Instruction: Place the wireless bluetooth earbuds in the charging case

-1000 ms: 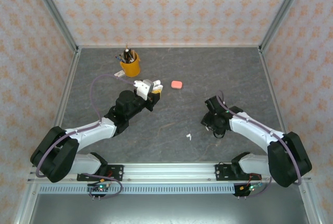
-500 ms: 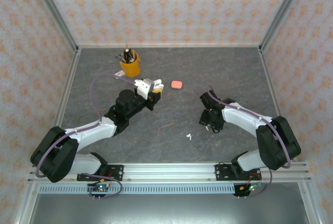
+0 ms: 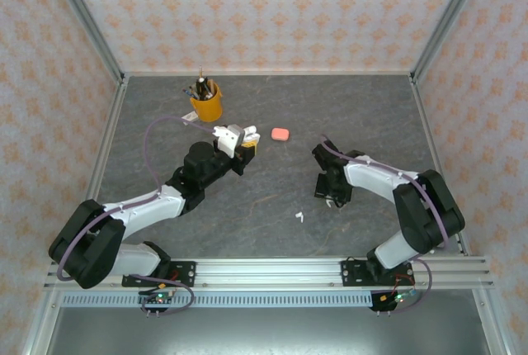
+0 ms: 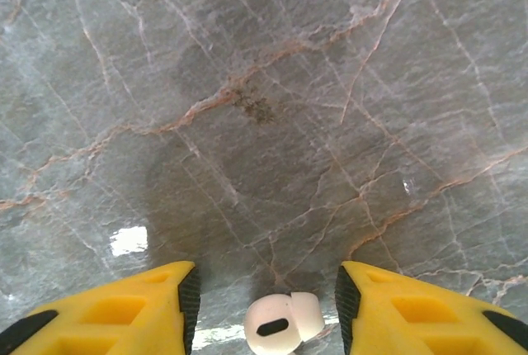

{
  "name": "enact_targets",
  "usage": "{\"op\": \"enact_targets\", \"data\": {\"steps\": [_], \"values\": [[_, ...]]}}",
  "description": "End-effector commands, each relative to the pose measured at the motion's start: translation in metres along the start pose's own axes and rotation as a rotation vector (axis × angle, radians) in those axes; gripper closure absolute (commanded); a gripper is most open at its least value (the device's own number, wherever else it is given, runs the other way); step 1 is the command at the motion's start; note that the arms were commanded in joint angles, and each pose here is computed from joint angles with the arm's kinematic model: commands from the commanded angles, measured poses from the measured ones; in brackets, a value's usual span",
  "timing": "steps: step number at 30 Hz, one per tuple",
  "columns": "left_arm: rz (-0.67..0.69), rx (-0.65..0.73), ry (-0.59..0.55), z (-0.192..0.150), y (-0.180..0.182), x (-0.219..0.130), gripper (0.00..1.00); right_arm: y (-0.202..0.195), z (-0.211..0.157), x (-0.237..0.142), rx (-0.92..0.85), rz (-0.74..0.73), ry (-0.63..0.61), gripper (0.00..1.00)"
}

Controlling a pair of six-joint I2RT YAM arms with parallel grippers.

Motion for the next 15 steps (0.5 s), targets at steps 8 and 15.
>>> {"op": "enact_targets", "data": {"steps": [8,15], "values": [[-0.019,0.006,-0.072,0.0243,-0.0039,0.0051,1.0,-0.0037,-0.0051,0.0009,-0.03,-0.035,0.016,0.54],[-0.019,0.006,-0.073,0.0252,-0.0036,0.0046,1.0,-0.0038,-0.0086,0.0005,-0.026,-0.025,0.026,0.55]]}}
Point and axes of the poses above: each hand's point on the last joint's axis, 136 mm out from that joint toward the fingers, its own x axis out along the fingers, its own y axis along the line the jaws close on, z = x × y, the point moved 1 cm from there along -x, back along the fingers, and after that the axes turned 7 degrees about x, right-handed, at the moved point
